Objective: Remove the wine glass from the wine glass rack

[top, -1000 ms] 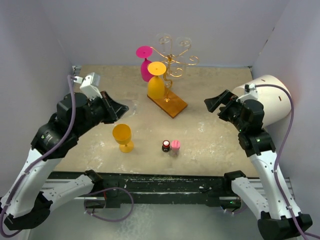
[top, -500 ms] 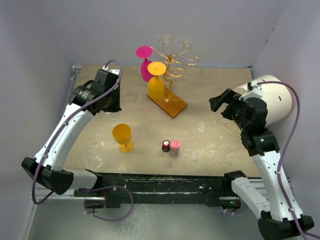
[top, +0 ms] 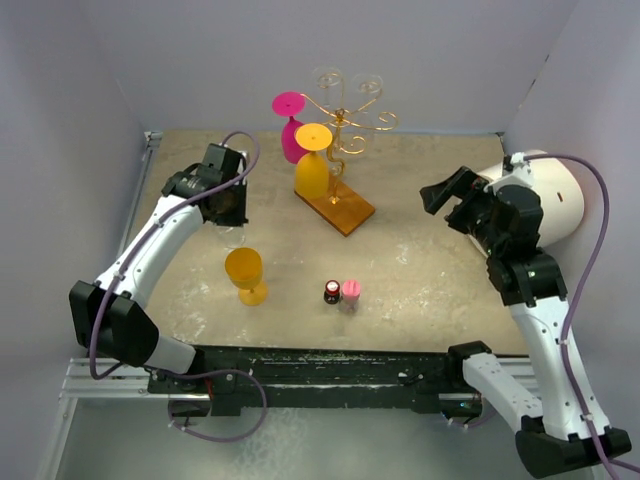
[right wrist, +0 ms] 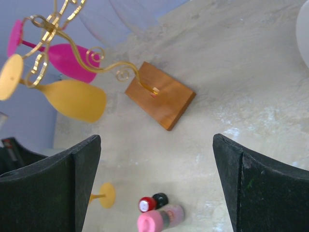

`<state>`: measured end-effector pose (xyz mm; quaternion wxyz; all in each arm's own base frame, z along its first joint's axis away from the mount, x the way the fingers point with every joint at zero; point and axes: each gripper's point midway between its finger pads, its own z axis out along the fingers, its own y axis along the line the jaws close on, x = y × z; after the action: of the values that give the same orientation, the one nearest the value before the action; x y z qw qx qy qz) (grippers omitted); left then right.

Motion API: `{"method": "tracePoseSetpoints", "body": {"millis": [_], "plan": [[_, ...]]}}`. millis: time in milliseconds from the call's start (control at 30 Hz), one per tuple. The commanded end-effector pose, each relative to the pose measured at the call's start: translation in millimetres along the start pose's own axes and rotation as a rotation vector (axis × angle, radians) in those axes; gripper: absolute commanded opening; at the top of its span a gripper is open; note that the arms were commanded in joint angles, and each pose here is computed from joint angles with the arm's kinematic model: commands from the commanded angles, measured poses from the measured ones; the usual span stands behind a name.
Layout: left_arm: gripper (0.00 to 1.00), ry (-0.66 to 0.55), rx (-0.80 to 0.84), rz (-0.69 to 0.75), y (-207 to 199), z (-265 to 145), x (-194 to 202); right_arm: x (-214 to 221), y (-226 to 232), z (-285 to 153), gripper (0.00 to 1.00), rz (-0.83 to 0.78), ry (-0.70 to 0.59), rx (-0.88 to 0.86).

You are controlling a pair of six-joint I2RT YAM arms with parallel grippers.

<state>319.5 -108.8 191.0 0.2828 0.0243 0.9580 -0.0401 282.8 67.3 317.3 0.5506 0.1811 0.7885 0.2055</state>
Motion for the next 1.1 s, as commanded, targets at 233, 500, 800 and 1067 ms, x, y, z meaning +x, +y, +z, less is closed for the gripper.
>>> {"method": "tracePoseSetpoints", "body": {"millis": [233, 500, 800, 1067], "plan": [[0.0, -0.12, 0.058, -0.049, 0, 24, -6, -35, 59, -17, 1.0, 0.382, 0.111, -0.044], [0.0, -0.05, 0.022, -0.076, 6, 49, 19, -46, 90, -36, 1.0, 0.501, 0.142, -0.168], [0.0, -0.039, -0.003, -0.065, 11, 55, 22, -55, 97, -25, 1.0, 0.469, 0.143, -0.183], [0.0, -0.028, 0.006, -0.053, 9, 59, 20, -48, 68, -13, 1.0, 0.308, 0.05, -0.125]]}}
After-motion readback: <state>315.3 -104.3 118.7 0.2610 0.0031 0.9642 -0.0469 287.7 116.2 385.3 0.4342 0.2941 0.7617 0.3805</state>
